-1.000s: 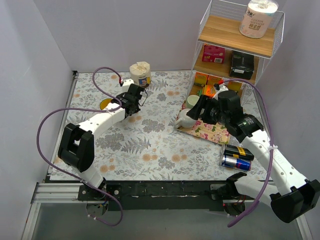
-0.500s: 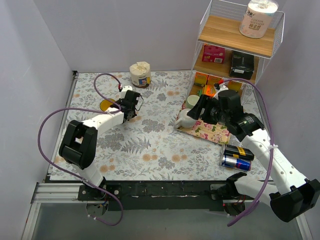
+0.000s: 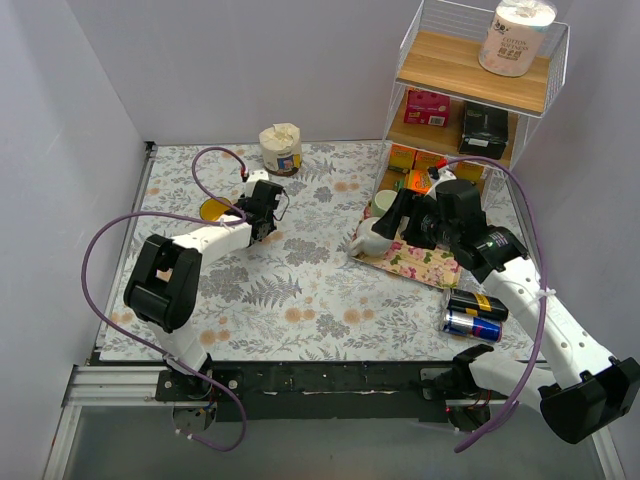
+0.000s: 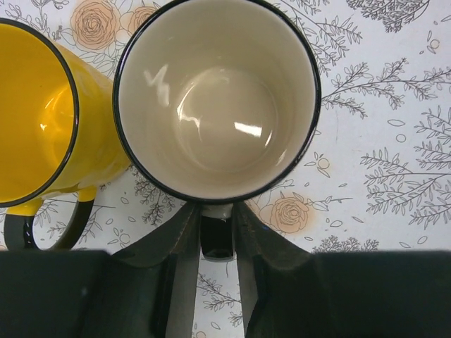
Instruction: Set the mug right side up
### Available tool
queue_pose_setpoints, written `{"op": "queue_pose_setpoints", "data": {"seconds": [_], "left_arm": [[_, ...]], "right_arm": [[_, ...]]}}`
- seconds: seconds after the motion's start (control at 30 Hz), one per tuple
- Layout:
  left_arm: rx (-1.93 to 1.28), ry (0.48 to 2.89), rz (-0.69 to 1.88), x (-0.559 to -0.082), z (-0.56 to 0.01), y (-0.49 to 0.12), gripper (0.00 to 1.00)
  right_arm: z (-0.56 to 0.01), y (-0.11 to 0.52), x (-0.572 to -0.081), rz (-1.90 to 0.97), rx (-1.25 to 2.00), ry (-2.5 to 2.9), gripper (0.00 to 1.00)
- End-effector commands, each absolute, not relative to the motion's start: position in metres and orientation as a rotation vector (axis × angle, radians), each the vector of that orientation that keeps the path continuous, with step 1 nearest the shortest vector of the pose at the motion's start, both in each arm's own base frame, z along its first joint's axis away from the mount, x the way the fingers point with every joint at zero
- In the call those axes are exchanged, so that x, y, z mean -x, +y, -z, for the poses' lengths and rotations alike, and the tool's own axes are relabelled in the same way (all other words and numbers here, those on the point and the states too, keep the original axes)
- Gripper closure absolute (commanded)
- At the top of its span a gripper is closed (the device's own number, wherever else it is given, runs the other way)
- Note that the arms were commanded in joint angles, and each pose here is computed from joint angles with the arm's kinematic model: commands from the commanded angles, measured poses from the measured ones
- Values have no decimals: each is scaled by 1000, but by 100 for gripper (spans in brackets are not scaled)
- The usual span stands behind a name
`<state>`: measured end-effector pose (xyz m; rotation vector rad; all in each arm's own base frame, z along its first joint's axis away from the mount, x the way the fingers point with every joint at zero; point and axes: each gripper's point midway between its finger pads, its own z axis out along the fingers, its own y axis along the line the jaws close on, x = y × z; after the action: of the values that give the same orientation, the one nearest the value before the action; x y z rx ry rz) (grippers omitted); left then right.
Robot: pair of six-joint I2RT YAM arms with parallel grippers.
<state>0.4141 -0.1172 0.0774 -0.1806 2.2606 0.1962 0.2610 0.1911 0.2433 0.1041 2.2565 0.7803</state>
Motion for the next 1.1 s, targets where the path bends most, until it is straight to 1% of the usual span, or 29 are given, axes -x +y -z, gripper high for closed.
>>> {"op": "queue_pose_setpoints", "data": {"seconds": [0.0, 0.07, 0.1, 0.17, 0.2, 0.3, 0.33, 0.4, 0.43, 0.47, 0.5, 0.6, 0.77, 0.8, 0.83, 0.87, 0.9, 0.93, 0.97, 1.0, 1.03, 1.07], "left_arm": [[186, 2220, -171, -420, -89, -120, 65], [187, 2200, -146, -420, -101, -122, 55], [185, 2195, -130, -420, -106, -123, 47], [186, 2173, -86, -420, -121, -127, 42], [182, 2169, -52, -419, -127, -131, 36], [186, 2135, 61, -417, -154, -143, 29], [190, 2130, 98, -415, -161, -147, 24], [185, 2095, 186, -409, -183, -155, 16], [164, 2090, 251, -404, -190, -163, 7], [164, 2062, 299, -399, -205, -166, 3], [158, 2067, 314, -394, -207, -166, 2], [154, 2060, 384, -379, -225, -169, 2], [171, 1992, 485, -359, -262, -168, 2], [183, 1985, 505, -356, -267, -168, 2], [190, 1963, 530, -350, -275, -167, 2], [180, 1962, 561, -346, -278, -170, 2], [176, 1960, 582, -341, -281, -171, 2], [179, 1962, 596, -335, -284, -170, 2], [182, 1953, 611, -332, -295, -170, 2], [159, 1983, 639, -324, -293, -174, 2], [134, 1971, 657, -317, -299, -174, 2], [122, 1974, 668, -313, -299, -174, 2]], "right_arm": [[-269, 188, -265, -780, -84, 2182, 11], [-268, 187, -265, -772, -88, 2186, 10], [-266, 186, -264, -765, -91, 2199, 10], [-267, 186, -263, -763, -94, 2207, 7], [-263, 185, -262, -752, -98, 2230, 2], [-260, 184, -262, -726, -94, 2264, 1], [-256, 182, -260, -709, -96, 2289, 1], [-249, 180, -261, -682, -109, 2315, 1], [-243, 178, -259, -673, -121, 2336, 2], [-242, 179, -258, -681, -123, 2343, 1], [-235, 180, -256, -686, -121, 2358, 1], [-223, 177, -251, -678, -128, 2375, 1], [-209, 179, -254, -632, -245, 2382, 2], [-205, 180, -254, -596, -266, 2371, 2], [-204, 168, -264, -477, -415, 2304, 2], [-203, 180, -258, -456, -391, 2287, 3], [-198, 184, -261, -415, -419, 2270, 3], [-207, 193, -262, -415, -518, 2226, 3], [-208, 198, -264, -399, -546, 2227, 3], [-189, 200, -263, -300, -555, 2284, 4], [-202, 207, -269, -273, -577, 2245, 4], [-198, 209, -271, -253, -663, 2238, 4]]}}
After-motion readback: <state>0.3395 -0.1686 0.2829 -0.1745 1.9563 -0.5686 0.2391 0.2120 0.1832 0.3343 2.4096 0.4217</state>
